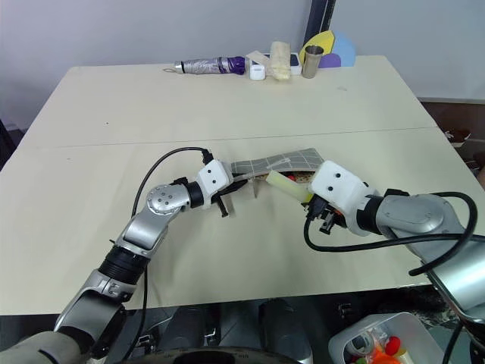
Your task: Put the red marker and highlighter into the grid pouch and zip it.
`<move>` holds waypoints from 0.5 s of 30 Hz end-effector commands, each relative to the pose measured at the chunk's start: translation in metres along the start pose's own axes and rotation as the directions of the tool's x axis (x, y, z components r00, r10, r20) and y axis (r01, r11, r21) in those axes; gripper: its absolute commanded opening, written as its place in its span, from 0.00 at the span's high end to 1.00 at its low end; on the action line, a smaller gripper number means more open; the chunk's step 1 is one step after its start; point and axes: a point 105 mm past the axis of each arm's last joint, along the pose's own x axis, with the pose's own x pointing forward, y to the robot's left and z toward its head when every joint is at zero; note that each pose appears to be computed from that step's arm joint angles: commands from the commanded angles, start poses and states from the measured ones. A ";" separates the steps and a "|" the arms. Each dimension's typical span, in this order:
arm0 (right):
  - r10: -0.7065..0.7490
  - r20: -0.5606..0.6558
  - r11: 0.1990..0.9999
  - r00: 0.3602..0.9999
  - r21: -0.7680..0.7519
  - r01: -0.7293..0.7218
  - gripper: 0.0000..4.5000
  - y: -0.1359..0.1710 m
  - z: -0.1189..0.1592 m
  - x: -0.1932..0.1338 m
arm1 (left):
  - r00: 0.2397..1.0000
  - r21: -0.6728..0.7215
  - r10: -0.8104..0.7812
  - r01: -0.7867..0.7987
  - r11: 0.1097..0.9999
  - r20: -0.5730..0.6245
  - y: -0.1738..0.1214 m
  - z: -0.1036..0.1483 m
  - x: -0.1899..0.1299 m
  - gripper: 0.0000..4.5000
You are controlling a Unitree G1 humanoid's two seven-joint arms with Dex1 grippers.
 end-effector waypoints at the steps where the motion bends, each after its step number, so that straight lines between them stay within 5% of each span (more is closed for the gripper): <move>1: -0.022 0.010 1.000 1.000 -0.005 0.022 0.81 -0.004 0.005 0.000 | 0.999 0.038 0.009 -0.010 0.999 0.050 0.001 0.015 0.000 1.00; 15: -0.099 -0.071 0.991 0.993 0.085 0.105 0.81 -0.021 -0.011 0.003 | 0.997 0.077 -0.008 0.003 0.997 0.073 -0.002 0.020 0.000 1.00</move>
